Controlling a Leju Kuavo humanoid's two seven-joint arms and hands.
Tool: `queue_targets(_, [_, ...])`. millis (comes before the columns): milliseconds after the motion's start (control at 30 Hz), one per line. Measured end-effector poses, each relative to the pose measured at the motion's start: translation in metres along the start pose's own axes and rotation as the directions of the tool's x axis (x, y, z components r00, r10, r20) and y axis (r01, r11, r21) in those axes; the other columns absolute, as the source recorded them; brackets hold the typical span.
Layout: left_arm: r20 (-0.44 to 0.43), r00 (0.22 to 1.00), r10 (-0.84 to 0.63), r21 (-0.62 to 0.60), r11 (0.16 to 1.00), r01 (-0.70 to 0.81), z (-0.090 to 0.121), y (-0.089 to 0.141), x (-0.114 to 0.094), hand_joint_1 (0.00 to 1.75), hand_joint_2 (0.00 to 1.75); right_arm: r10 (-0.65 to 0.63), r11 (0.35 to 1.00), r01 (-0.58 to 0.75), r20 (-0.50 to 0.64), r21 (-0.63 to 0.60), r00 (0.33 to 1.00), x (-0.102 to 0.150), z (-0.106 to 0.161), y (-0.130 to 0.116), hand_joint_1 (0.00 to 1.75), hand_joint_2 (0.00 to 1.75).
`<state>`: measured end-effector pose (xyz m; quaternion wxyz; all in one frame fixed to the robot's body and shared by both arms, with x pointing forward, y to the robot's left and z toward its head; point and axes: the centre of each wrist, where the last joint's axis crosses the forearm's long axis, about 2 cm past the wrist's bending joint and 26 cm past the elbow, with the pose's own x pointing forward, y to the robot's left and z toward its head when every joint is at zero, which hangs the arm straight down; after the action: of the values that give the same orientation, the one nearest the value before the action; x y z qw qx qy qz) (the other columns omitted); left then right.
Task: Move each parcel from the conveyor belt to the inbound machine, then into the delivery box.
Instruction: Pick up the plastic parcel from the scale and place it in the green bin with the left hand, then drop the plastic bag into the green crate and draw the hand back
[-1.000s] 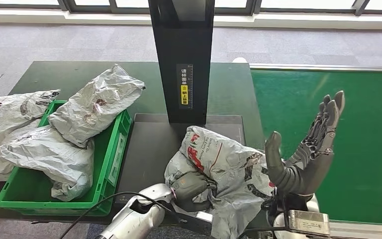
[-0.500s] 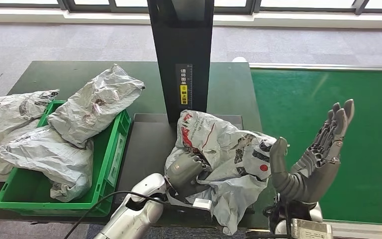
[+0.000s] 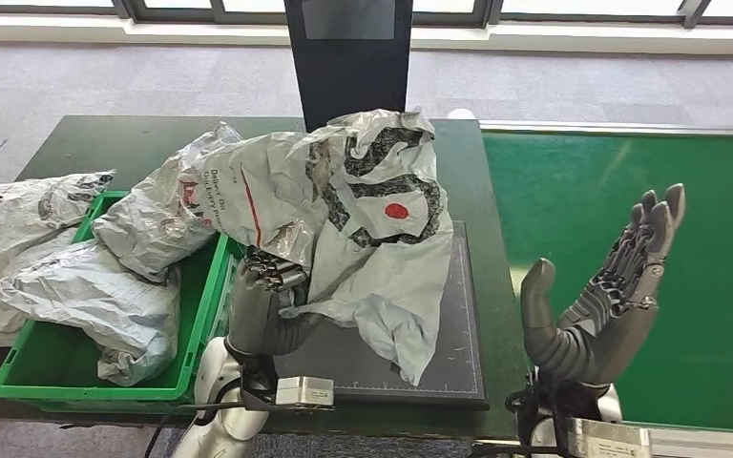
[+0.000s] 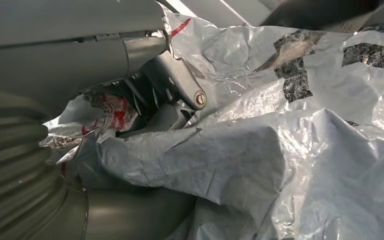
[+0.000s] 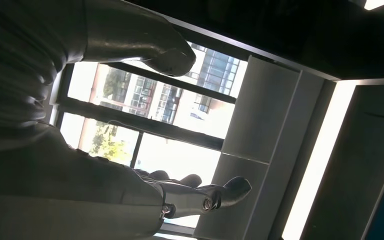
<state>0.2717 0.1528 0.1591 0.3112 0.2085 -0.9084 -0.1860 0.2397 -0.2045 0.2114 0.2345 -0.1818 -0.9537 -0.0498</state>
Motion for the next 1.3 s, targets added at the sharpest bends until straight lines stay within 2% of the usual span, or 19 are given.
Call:
queue_targets(133, [0.005, 1.000, -0.009, 0.042, 0.999, 0.009, 0.001, 0.008, 0.003, 1.75, 1.75, -0.003, 1.000, 0.003, 0.003, -0.003, 1.000, 0.000, -0.002, 0.001, 0.00, 1.75])
queue_targets(267, [-0.011, 0.999, -0.032, 0.197, 0.980, 0.034, 0.008, 0.021, 0.003, 1.75, 1.75, 0.004, 1.000, -0.005, -0.001, -0.023, 1.000, -0.001, -0.002, 0.000, 0.00, 1.75])
queue_targets(367, [-0.073, 0.994, -0.080, 0.313, 0.944, 0.099, 0.013, 0.039, -0.002, 1.75, 1.75, 0.013, 0.999, -0.013, -0.007, -0.038, 1.000, -0.001, -0.001, 0.000, 0.00, 1.75])
queue_targets(467, [-0.198, 0.959, -0.204, 0.362, 0.894, 0.265, 0.008, 0.068, -0.026, 1.75, 1.75, 0.011, 0.999, -0.011, -0.006, -0.034, 1.000, 0.000, 0.000, 0.000, 0.00, 1.75])
queue_targets(567, [-0.338, 0.891, -0.305, 0.341, 0.842, 0.417, 0.001, 0.097, -0.057, 1.75, 1.75, 0.002, 1.000, -0.003, -0.003, -0.017, 1.000, 0.000, 0.000, 0.003, 0.00, 1.75])
queue_targets(700, [-0.367, 0.874, -0.318, 0.329, 0.834, 0.442, 0.000, 0.102, -0.064, 1.75, 1.75, 0.002, 1.000, -0.002, -0.003, -0.014, 1.000, 0.000, 0.001, 0.003, 0.00, 1.75])
queue_targets(767, [-0.410, 0.846, -0.340, 0.311, 0.820, 0.480, 0.000, 0.109, -0.074, 1.75, 1.75, -0.001, 1.000, 0.001, -0.003, -0.008, 1.000, 0.000, 0.001, 0.004, 0.00, 1.75])
queue_targets(900, [-0.592, 0.690, -0.418, 0.207, 0.748, 0.631, 0.008, 0.141, -0.125, 1.75, 1.75, -0.013, 1.000, 0.013, -0.002, 0.024, 1.000, -0.001, 0.002, 0.005, 0.00, 1.75])
queue_targets(1133, [-0.698, 0.552, -0.457, 0.046, 0.740, 0.671, 0.015, 0.150, -0.150, 1.75, 1.75, -0.035, 0.997, 0.035, -0.002, 0.062, 0.999, -0.001, 0.002, 0.007, 0.00, 1.75])
queue_targets(1167, [-0.708, 0.531, -0.466, 0.025, 0.735, 0.678, 0.016, 0.151, -0.153, 1.36, 1.75, -0.038, 0.997, 0.038, -0.002, 0.066, 0.999, -0.001, 0.002, 0.008, 0.00, 1.75])
queue_targets(1267, [-0.732, 0.480, -0.484, -0.023, 0.721, 0.692, 0.023, 0.154, -0.161, 0.05, 0.44, -0.049, 0.996, 0.048, 0.000, 0.080, 0.999, -0.001, 0.001, 0.010, 0.00, 1.75])
queue_targets(1300, [-0.739, 0.469, -0.484, -0.028, 0.717, 0.696, 0.026, 0.155, -0.162, 0.00, 0.00, -0.053, 0.995, 0.053, 0.001, 0.085, 0.999, -0.001, 0.000, 0.011, 0.00, 1.75])
